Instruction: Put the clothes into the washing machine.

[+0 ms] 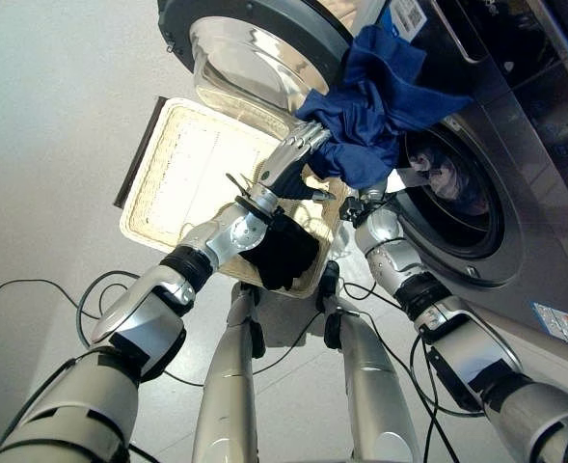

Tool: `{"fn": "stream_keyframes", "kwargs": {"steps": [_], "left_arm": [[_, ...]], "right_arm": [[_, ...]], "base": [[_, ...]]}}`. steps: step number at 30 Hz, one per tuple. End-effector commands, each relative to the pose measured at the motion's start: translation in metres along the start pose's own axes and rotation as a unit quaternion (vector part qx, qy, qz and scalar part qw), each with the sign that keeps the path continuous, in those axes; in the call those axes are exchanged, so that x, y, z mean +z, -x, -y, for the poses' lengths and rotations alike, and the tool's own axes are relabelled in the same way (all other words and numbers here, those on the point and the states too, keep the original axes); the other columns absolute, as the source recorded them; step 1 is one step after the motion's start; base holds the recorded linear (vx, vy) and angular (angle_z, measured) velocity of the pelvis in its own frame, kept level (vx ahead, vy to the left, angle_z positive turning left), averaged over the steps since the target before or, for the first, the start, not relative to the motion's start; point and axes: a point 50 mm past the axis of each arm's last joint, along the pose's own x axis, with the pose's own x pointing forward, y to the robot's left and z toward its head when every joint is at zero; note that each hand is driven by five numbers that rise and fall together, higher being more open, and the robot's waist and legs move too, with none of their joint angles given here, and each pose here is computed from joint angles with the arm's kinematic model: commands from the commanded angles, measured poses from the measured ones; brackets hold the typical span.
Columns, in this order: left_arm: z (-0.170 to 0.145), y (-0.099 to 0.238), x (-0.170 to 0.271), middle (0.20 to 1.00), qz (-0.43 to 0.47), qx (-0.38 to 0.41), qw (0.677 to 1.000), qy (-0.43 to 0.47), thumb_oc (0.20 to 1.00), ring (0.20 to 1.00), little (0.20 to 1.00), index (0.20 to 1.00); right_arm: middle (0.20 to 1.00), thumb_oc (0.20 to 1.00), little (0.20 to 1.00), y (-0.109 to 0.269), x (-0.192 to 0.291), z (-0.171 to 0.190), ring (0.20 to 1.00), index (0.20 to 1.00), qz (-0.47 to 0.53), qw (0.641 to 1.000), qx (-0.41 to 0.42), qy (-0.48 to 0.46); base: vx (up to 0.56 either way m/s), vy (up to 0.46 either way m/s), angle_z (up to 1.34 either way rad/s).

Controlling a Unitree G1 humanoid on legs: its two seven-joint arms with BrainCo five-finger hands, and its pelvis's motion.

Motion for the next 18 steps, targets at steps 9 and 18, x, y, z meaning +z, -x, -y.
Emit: {"fn": "stream_keyframes", "kwargs": {"steps": [9, 18], "left_arm": [[-0.007, -0.015, 0.015, 1.000, 0.032, 0.083, 0.996, 0.023, 1.000, 1.000, 1.000, 1.000], [-0.006, -0.002, 0.001, 1.000, -0.027, 0.121, 0.991, 0.054, 1.000, 1.000, 1.000, 1.000]], "right_arm": [[0.200, 0.200, 0.200, -0.002, 0.012, 0.011, 0.200, 0.200, 0.054, 0.990, -0.078, -0.104], [0.200, 0.200, 0.200, 0.004, -0.013, 0.047, 0.200, 0.200, 0.009, 0.972, -0.178, -0.152]], "base": [[-0.03, 0.065, -0.10], [0.00, 0.028, -0.06]]}}
